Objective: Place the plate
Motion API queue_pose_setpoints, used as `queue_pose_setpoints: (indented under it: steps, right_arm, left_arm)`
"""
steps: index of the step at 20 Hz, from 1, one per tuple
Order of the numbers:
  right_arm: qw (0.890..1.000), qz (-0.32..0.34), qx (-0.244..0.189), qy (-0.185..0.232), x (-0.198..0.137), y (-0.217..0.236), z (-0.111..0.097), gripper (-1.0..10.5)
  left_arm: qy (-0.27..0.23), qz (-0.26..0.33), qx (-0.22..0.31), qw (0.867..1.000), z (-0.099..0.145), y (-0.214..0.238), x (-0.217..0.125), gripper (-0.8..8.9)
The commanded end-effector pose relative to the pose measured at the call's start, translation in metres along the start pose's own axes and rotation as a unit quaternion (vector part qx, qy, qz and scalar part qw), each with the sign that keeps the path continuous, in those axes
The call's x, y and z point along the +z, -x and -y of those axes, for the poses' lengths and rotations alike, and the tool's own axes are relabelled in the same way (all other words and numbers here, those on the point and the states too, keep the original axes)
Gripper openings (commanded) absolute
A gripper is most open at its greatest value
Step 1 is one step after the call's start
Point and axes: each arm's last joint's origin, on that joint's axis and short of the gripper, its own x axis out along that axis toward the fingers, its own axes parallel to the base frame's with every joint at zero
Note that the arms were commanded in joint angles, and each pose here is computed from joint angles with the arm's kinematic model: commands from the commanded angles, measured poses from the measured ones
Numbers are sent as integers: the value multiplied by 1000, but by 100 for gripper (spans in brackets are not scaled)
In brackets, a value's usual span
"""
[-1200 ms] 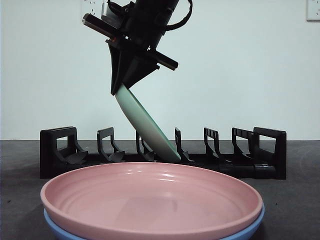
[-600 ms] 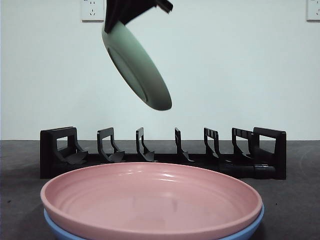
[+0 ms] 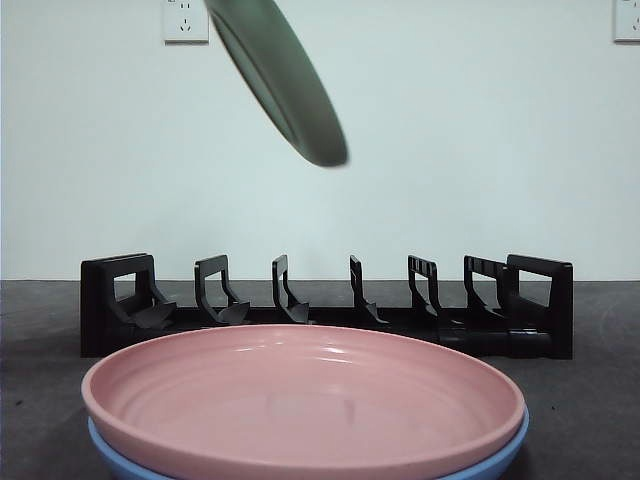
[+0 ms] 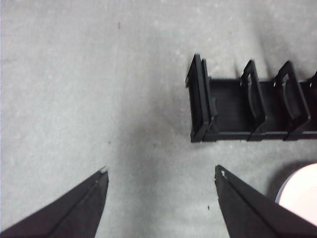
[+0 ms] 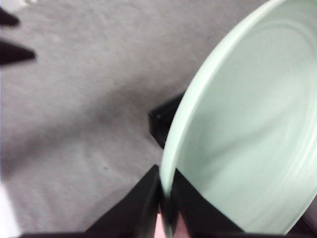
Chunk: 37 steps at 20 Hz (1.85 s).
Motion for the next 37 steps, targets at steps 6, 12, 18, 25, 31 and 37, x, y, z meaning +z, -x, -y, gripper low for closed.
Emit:
queue_pose_setpoints:
  steps: [6, 12, 18, 25, 31, 37]
  right_arm:
    - [997, 7, -41, 65, -78, 32, -34, 19]
    - [969, -122, -50, 207, -120, 53, -65, 19]
    - [956, -177, 39, 230, -132, 42, -87, 19]
    - [936, -243, 65, 244, -143, -7, -101, 19]
    - [924, -267, 66, 264, -152, -37, -109, 19]
    - [919, -283, 66, 266, -160, -56, -113, 19]
  left_arm:
    - [5, 15, 0, 1000, 1, 3, 6, 343]
    - [5, 15, 0, 1000, 1, 3, 6, 343]
    - [5, 14, 0, 1000, 1, 3, 6, 343]
    - [5, 15, -1, 1000, 1, 3, 6, 343]
    - [5, 15, 0, 1000, 1, 3, 6, 344]
    - [5, 15, 0, 1000, 1, 3, 6, 344]
